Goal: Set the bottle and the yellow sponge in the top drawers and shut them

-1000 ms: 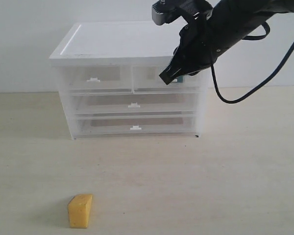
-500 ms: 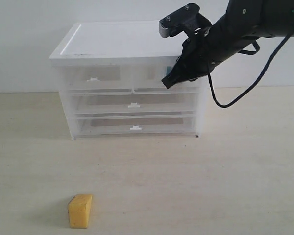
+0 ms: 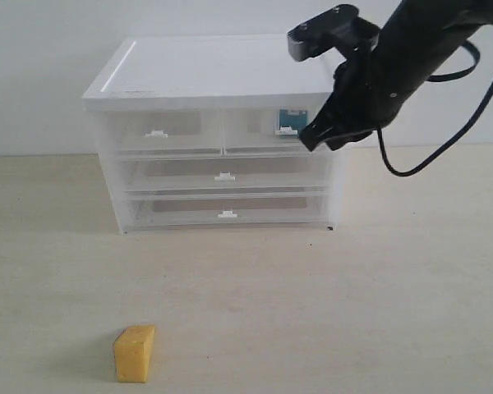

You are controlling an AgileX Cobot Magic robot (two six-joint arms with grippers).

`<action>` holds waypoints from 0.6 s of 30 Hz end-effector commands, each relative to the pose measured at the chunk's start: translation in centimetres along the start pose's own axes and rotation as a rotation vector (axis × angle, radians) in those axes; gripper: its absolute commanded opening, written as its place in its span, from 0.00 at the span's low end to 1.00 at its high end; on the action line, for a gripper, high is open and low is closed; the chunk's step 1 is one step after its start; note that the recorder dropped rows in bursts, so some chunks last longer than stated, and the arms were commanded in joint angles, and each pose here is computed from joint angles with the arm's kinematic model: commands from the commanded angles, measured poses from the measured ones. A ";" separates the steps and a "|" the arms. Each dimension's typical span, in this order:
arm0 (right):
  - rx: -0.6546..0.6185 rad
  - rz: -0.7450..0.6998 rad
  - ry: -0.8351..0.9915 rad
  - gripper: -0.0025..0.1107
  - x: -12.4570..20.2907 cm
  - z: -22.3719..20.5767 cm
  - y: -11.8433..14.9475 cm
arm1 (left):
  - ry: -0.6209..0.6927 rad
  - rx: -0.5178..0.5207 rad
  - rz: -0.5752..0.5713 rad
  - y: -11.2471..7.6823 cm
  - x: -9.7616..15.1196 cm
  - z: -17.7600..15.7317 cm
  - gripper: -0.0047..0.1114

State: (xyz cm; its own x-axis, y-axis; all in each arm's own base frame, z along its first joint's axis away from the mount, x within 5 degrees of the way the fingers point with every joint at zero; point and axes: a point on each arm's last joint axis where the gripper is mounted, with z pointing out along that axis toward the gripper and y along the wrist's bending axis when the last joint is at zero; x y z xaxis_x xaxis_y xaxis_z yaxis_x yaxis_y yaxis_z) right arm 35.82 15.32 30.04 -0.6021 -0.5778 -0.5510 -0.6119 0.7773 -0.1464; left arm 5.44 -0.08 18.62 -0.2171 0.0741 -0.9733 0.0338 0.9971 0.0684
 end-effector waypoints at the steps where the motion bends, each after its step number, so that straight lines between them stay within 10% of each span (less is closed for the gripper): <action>1: 0.153 0.194 0.046 0.02 1.5 -2.7 -4.0 | -0.001 -0.003 -0.004 0.0 0.1 0.0 0.08; 8: 0.285 0.405 0.021 0.02 5.5 -7.3 -7.7 | -0.001 -0.003 -0.004 0.0 0.1 0.0 0.08; 18: 0.386 0.413 -0.262 0.02 9.8 -13.8 -5.3 | -0.001 -0.003 -0.004 0.0 0.1 0.0 0.08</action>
State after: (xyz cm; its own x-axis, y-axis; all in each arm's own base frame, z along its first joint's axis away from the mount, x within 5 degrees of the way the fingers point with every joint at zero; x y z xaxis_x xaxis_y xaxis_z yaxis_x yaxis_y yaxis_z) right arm 28.21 2.50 35.85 -0.6543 -0.1842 -0.7335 -0.1169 0.9829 -0.1425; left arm 5.44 -0.08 18.62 -0.2171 0.0741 -0.9733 0.0338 0.9971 0.0684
